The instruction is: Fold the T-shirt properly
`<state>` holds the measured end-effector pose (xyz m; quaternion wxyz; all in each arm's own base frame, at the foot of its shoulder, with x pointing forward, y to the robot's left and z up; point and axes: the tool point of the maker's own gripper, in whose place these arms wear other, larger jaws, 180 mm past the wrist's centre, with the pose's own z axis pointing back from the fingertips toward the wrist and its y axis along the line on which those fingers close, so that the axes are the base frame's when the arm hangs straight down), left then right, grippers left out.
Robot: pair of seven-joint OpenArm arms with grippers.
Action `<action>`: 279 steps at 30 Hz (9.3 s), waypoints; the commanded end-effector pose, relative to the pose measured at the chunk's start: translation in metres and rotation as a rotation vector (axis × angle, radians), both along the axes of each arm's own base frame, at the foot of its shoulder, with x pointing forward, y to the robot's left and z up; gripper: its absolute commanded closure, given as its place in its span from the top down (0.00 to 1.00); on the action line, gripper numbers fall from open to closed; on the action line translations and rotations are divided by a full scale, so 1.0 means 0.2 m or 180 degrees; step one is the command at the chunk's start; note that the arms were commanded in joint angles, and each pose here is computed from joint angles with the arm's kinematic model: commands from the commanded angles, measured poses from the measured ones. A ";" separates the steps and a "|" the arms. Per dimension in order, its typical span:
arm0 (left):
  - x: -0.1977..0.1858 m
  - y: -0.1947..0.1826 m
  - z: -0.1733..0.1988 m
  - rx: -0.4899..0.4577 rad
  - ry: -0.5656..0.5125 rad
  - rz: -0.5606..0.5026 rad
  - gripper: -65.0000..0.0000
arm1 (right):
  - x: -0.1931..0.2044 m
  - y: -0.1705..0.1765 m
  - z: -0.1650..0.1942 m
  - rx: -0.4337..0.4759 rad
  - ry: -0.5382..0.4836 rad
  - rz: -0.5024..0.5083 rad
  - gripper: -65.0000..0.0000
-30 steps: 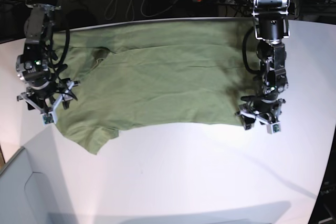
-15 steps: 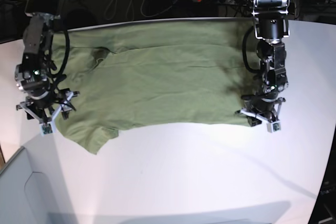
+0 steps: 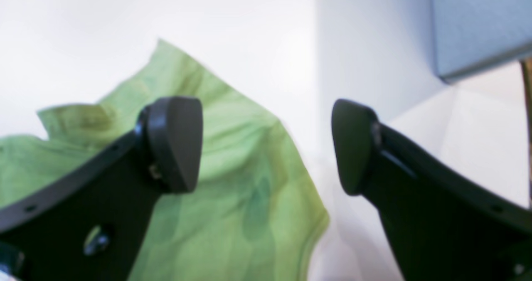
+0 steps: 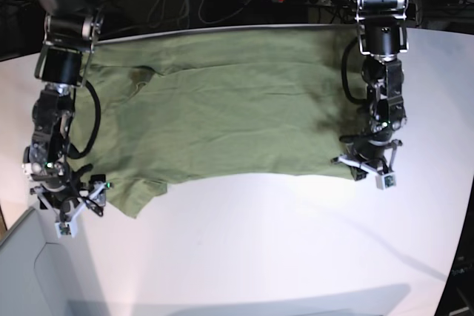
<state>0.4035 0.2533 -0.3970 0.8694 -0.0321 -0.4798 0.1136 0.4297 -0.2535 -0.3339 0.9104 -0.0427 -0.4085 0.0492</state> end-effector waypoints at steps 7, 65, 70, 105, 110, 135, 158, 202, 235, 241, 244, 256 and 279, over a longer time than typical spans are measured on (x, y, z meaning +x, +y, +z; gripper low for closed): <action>0.06 0.04 0.11 0.0068 -0.0158 0.0021 0.16 | 0.07 0.01 0.11 0.0009 -0.0224 0.0030 0.72; 0.03 0.00 -0.03 0.0145 0.0153 0.0186 0.00 | 0.07 0.00 0.12 -0.0011 -0.0238 0.0028 0.72; 0.07 -0.02 0.10 0.0189 -0.0093 0.0134 0.00 | 0.08 0.00 0.12 -0.0009 -0.0243 0.0028 0.72; -0.01 -0.02 0.05 0.0206 -0.0018 0.0137 0.00 | 0.23 0.10 -0.37 0.0336 0.0003 0.0193 0.29; -0.02 -0.02 0.05 0.0201 -0.0008 0.0136 0.00 | 0.23 0.09 -0.37 0.0334 0.0003 0.0188 0.01; -0.13 -0.09 0.22 0.0306 -0.0332 -0.0018 0.00 | 0.10 0.02 -0.18 0.0112 -0.0546 0.0234 0.00; -0.27 -0.07 0.24 0.0357 -0.0340 0.0020 0.00 | -0.10 -0.13 -0.10 0.0169 -0.0850 -0.0149 0.00; -0.51 -0.05 0.16 0.0335 -0.0163 0.0127 0.00 | -0.47 0.01 -0.19 0.0120 -0.0673 0.0317 0.00; -0.57 -0.06 0.14 0.0332 -0.0106 0.0107 0.00 | -0.77 0.02 -0.20 0.0003 -0.0675 0.0420 0.00; -0.58 -0.06 0.15 0.0347 -0.0120 0.0096 0.00 | -0.78 0.00 -0.25 0.0019 -0.0599 0.0386 0.00; -0.59 -0.07 0.16 0.0358 -0.0119 0.0083 0.00 | -0.78 -0.01 -0.25 0.0018 -0.0595 0.0385 0.00; -0.67 -0.10 0.24 0.0412 -0.0193 0.0000 0.00 | -0.77 0.00 -0.28 0.0038 -0.0545 0.0377 0.00; -0.74 -0.05 0.02 0.0361 0.0171 0.0091 0.00 | -0.67 -0.06 -0.43 0.0207 -0.0362 0.0184 0.00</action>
